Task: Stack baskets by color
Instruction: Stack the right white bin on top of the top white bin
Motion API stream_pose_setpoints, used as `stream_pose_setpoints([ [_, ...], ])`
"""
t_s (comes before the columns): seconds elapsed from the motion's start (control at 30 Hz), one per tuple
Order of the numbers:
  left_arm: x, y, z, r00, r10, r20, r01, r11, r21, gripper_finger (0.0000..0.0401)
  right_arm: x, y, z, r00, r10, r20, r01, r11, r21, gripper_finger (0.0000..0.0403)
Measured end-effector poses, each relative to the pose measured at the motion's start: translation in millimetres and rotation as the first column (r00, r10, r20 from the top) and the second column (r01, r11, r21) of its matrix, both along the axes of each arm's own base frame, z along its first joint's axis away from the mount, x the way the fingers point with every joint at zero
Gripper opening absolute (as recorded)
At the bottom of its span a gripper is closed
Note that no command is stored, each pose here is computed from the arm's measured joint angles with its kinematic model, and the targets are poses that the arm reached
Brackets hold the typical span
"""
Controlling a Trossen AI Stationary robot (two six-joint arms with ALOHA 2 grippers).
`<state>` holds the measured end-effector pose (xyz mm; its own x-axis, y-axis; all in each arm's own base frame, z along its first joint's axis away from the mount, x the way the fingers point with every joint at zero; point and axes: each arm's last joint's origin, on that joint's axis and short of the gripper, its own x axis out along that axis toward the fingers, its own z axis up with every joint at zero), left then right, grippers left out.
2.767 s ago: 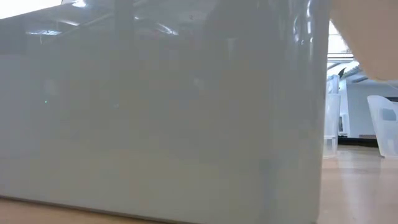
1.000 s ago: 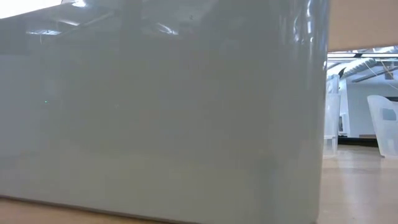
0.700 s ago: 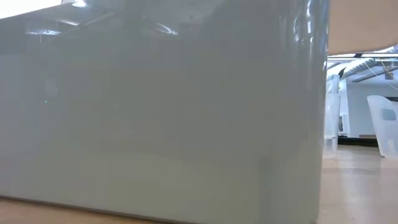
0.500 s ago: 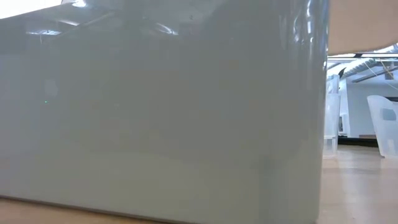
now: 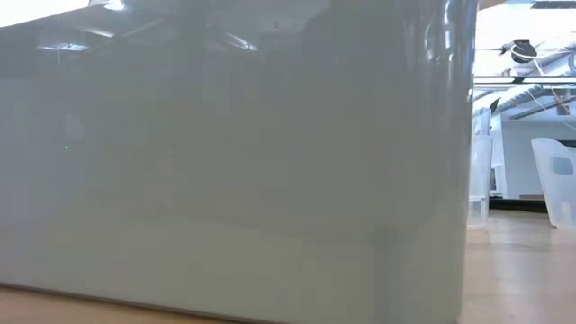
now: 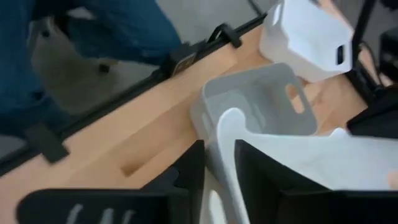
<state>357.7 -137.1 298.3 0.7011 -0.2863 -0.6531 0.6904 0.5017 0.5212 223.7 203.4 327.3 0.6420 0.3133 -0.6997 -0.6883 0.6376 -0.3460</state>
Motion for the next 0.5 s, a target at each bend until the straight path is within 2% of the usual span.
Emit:
stream_pose_setpoints([
  [0.27,-2,1,-2,0.997,0.058,-0.05,-0.06,0.997,-0.041,0.0004,6,1,7,0.983,-0.156,0.097,0.15,0.987,0.064,0.017],
  [0.5,-2,4,-3,0.978,0.198,-0.064,-0.2,0.979,-0.033,0.0003,10,1,13,0.935,-0.324,0.145,0.299,0.939,0.171,0.0235],
])
